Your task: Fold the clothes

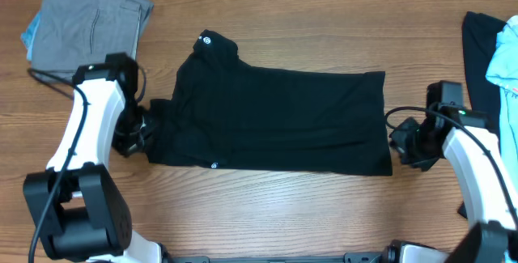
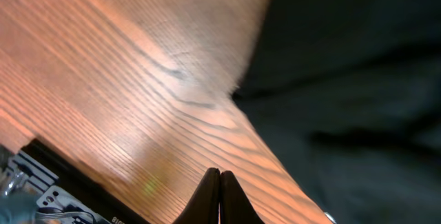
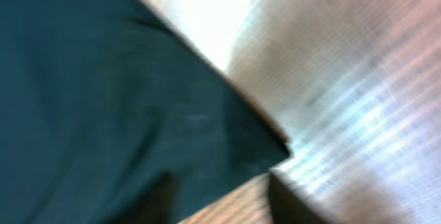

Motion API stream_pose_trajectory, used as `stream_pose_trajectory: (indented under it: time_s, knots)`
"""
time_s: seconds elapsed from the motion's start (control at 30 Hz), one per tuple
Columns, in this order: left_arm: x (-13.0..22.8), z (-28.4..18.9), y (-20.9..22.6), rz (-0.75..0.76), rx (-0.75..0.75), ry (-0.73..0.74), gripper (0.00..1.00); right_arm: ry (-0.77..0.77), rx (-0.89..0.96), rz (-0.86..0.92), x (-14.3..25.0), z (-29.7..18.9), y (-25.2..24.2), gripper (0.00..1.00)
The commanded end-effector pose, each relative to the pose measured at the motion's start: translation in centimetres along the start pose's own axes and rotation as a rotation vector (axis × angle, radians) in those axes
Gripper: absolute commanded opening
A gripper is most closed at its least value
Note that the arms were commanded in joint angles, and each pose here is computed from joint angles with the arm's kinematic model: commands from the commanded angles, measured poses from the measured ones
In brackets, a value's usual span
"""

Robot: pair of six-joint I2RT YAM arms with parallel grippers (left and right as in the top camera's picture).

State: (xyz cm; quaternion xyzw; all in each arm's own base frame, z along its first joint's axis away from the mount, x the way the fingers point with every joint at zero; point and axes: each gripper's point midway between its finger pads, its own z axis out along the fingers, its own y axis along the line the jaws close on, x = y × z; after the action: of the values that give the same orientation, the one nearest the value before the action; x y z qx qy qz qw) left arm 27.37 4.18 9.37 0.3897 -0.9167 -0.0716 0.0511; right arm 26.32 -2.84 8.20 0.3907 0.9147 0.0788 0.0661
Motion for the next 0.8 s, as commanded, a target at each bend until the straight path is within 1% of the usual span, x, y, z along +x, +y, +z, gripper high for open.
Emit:
stream_pose_trajectory:
  time_s: [0.0,0.07,0.1,0.13,0.17,0.23,0.4,0.57,0.77]
  knots:
    - [1.8,-2.9,-3.4,0.084,0.146,-0.016,0.41,-0.026,-0.163,-0.16,-0.2,-2.8,3.2,0.97]
    - [3.7,-3.0,-5.5,0.159,0.202,0.023,0.81,0.0,-0.201,-0.169,0.3,-2.9,3.7,0.99]
    - [4.4,-2.7,-6.1,0.191,0.206,0.033,0.94,0.01,-0.206,-0.168,0.5,-2.9,3.8,0.99]
    - [5.1,-2.3,-6.6,0.218,0.197,0.036,1.0,0.014,-0.205,-0.167,0.6,-2.9,3.8,0.99]
    - [5.9,-1.9,-7.0,0.243,0.188,0.042,1.0,0.016,-0.203,-0.166,0.7,-2.9,3.7,0.99]
    - [7.0,-0.9,-7.5,0.246,0.169,0.057,1.0,0.019,-0.201,-0.166,0.7,-2.9,3.7,0.99]
    - [8.7,2.5,-8.5,0.196,0.153,0.117,1.0,0.025,-0.195,-0.19,0.9,-2.9,3.5,1.0]
    - [9.2,4.4,-8.3,0.174,0.123,0.154,1.0,0.028,-0.194,-0.189,1.0,-2.8,3.4,1.0]
    - [9.1,6.3,-9.2,0.17,0.115,0.183,1.0,0.025,-0.195,-0.189,0.9,-2.9,3.5,1.0]
